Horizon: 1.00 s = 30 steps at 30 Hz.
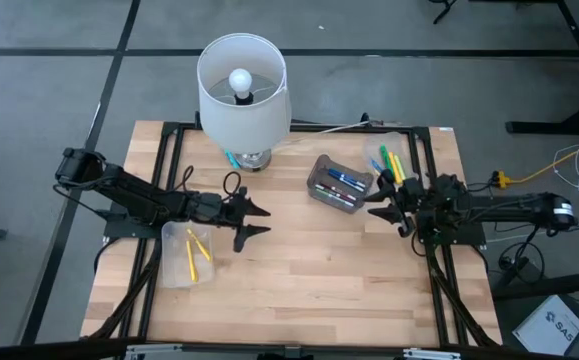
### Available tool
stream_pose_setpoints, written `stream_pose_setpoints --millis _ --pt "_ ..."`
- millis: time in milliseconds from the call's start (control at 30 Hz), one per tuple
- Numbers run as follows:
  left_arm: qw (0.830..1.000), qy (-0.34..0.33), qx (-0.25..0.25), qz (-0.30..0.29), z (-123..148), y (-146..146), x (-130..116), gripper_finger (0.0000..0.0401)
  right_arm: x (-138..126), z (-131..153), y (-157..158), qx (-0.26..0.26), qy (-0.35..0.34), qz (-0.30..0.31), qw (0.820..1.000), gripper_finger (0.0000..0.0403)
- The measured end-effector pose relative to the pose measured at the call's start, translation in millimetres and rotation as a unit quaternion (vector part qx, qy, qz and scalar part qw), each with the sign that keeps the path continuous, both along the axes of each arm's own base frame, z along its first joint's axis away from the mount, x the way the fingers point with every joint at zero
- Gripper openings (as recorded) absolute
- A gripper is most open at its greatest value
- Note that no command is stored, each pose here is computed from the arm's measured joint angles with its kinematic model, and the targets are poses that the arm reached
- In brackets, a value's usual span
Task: Pick & Place Markers
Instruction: Put the light blue highlighter pen into the right transparent bin
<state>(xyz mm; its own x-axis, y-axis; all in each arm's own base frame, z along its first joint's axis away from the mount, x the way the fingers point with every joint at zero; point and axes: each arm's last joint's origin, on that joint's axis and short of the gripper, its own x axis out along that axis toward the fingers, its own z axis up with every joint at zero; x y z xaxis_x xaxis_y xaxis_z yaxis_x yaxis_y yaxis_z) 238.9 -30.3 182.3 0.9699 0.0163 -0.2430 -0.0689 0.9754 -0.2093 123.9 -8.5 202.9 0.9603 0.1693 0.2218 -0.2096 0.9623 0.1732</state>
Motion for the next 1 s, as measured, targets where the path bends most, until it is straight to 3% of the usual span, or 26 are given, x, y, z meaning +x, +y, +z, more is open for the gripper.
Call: stream_pose_setpoints --millis 233,433,667,1000 --pt "1.000 -0.009 -0.006 0.016 2 3 1 0.0212 -8 -16 -1 -0.024 0.009 -0.042 0.999 0.0160" --pt "0.999 -0.030 -0.043 0.000 6 1 2 0.0212 -13 -21 -1 -0.053 0.036 -0.064 0.996 0.0160" --pt "0.996 -0.041 -0.043 0.062 7 7 2 0.0212 -19 -39 -3 -0.070 0.125 -0.099 0.985 0.0160" --pt "0.995 -0.039 -0.040 0.084 7 12 2 0.0212 -22 -41 -4 -0.105 0.132 -0.125 0.978 0.0160"
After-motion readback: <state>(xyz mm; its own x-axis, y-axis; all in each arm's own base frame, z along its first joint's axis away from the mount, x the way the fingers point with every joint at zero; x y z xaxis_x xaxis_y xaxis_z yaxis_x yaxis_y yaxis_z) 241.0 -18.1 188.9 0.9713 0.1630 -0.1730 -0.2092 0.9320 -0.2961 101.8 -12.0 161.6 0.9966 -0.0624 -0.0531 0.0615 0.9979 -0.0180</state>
